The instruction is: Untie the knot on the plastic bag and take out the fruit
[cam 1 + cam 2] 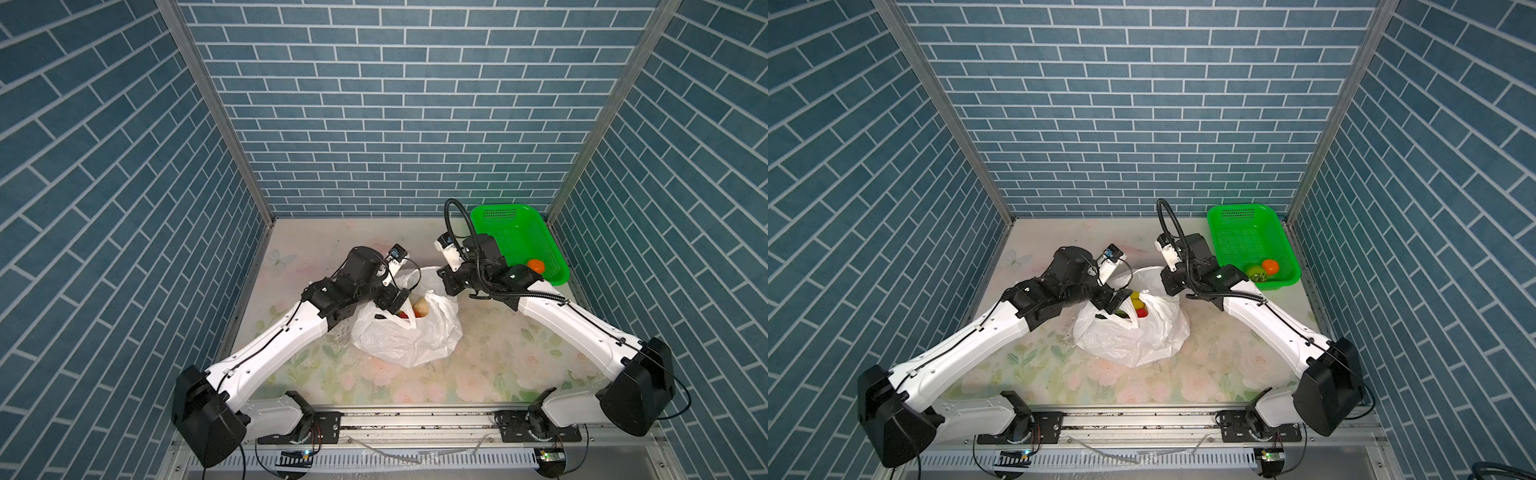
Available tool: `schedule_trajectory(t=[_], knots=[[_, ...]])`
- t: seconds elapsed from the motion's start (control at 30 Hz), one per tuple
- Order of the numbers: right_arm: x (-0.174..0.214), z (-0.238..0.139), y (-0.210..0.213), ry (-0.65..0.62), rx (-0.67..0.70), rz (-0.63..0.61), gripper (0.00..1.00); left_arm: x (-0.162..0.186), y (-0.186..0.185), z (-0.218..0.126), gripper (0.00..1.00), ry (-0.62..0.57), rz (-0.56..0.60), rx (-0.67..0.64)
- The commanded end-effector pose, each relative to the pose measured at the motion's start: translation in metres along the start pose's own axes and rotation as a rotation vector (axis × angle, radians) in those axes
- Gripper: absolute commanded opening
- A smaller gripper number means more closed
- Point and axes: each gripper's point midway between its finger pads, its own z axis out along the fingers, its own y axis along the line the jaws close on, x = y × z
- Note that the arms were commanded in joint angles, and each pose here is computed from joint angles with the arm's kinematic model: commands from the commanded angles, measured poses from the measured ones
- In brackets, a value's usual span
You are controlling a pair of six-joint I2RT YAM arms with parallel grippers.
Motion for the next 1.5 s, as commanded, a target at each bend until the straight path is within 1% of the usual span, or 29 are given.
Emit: schedule_trajectory(t=[0.0,0.07,0.13,0.23,0.3,0.4,0.47,0.5,0.6,0.77,0.87,0.97,1.1,1.2,1.27,1.3,1.33,1.4,1.43,1.47], knots=[[-0.027,-0.016,0.003,-0.081,-0.008,-0.026,0.00,0.008,-0.003,0.006,0.95,0.037,0.009,0.044],[-0.028,-0.017,0.004,-0.087,-0.009,-0.027,0.00,0.010,0.003,0.009,0.81,0.029,-0.015,0.044],[-0.029,-0.018,0.003,-0.090,-0.008,-0.026,0.00,0.012,0.009,0.010,0.61,0.023,-0.045,0.054],[-0.028,-0.017,0.003,-0.091,-0.009,-0.026,0.00,0.014,0.014,0.013,0.36,0.020,-0.070,0.068],[-0.028,-0.016,0.003,-0.091,-0.010,-0.026,0.00,0.014,0.018,0.014,0.23,0.020,-0.080,0.062],[-0.028,-0.013,0.001,-0.092,0.001,-0.032,0.00,0.013,0.029,0.014,0.07,0.015,-0.109,0.036],[-0.030,-0.010,-0.002,-0.092,0.019,-0.046,0.00,0.010,0.036,0.011,0.02,-0.003,-0.129,0.008],[-0.030,-0.007,-0.006,-0.087,0.035,-0.055,0.00,0.008,0.039,0.009,0.00,-0.015,-0.140,-0.013],[-0.035,0.002,-0.026,-0.076,0.083,-0.057,0.00,0.003,0.051,-0.002,0.00,-0.058,-0.186,-0.089],[-0.056,0.013,-0.055,-0.096,0.126,-0.051,0.00,0.005,0.058,-0.026,0.00,-0.135,-0.250,-0.199],[-0.075,0.019,-0.067,-0.117,0.141,-0.061,0.00,0.009,0.049,-0.034,0.00,-0.160,-0.256,-0.227],[-0.095,0.025,-0.077,-0.136,0.153,-0.074,0.00,0.013,0.037,-0.036,0.00,-0.174,-0.259,-0.256],[-0.120,0.029,-0.085,-0.165,0.168,-0.101,0.00,0.012,0.026,-0.038,0.00,-0.226,-0.272,-0.306],[-0.126,0.035,-0.087,-0.151,0.163,-0.112,0.00,0.013,0.021,-0.038,0.00,-0.235,-0.261,-0.348],[-0.121,0.040,-0.078,-0.112,0.106,-0.115,0.00,0.011,0.020,-0.040,0.00,-0.246,-0.271,-0.352],[-0.117,0.039,-0.075,-0.087,0.084,-0.114,0.03,0.009,0.020,-0.041,0.00,-0.256,-0.281,-0.350],[-0.112,0.037,-0.070,-0.057,0.057,-0.110,0.18,0.007,0.020,-0.044,0.00,-0.265,-0.288,-0.348],[-0.105,0.025,-0.058,-0.007,0.003,-0.100,0.41,0.002,0.020,-0.049,0.00,-0.274,-0.298,-0.344],[-0.101,0.016,-0.052,0.020,-0.023,-0.086,0.47,0.000,0.020,-0.052,0.00,-0.278,-0.304,-0.343],[-0.099,0.008,-0.046,0.035,-0.047,-0.074,0.51,-0.002,0.020,-0.054,0.00,-0.279,-0.309,-0.343]])
